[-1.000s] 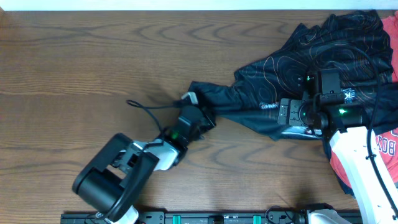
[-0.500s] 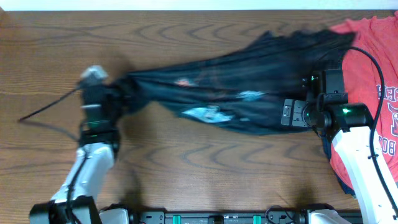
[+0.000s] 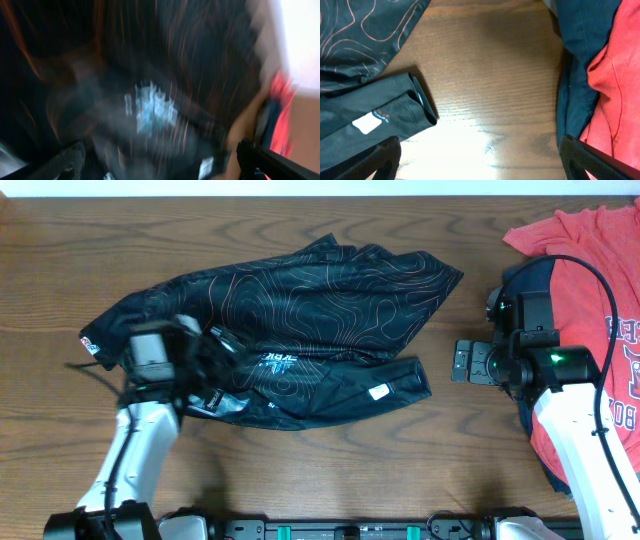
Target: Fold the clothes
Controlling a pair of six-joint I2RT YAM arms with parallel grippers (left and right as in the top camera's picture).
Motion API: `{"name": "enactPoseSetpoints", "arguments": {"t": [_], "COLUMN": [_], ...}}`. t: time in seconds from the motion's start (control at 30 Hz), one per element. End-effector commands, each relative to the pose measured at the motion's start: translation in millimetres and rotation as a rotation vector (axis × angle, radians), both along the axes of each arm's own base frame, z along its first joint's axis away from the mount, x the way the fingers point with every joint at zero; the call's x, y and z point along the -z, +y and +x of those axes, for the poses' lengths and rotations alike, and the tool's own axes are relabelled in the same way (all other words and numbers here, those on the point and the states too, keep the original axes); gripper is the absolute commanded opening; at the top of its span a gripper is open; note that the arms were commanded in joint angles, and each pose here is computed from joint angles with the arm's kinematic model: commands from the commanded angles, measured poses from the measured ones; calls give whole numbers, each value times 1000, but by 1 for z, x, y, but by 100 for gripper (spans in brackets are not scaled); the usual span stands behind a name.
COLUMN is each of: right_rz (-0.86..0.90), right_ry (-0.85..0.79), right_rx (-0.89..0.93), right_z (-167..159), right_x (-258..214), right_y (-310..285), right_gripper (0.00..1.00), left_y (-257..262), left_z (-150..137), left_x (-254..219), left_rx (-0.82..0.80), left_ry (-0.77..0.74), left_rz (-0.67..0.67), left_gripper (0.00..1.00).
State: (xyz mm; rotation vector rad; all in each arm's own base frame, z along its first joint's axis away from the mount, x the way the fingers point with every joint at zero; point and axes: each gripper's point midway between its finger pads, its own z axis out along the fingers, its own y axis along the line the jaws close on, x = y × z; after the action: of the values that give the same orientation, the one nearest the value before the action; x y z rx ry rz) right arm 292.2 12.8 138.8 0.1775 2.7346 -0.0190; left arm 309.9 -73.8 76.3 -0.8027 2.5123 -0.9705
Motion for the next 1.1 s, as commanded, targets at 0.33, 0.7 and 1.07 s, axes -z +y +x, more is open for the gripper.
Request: {"name": "enactPoseSetpoints", "arguments": {"t": [0.33,0.7,1.07], "right_rz": [-2,-2,-8], "right_ry": [-1,6,17], "right_rx": [20,20,10], "right_z": [-1,-3,-5], "right_x": [-3,-2,-1], "right_y": [-4,-4,-4], "right_gripper": [99,99,99], "left_y": [-125,-146,-113], "left_z": [-94,-93,-95], "left_x": [61,80,93], "left_rx": [171,73,-9], "left_ry": [414,406,430], "left_rz": [45,101,245], "left_gripper": [98,99,6]}}
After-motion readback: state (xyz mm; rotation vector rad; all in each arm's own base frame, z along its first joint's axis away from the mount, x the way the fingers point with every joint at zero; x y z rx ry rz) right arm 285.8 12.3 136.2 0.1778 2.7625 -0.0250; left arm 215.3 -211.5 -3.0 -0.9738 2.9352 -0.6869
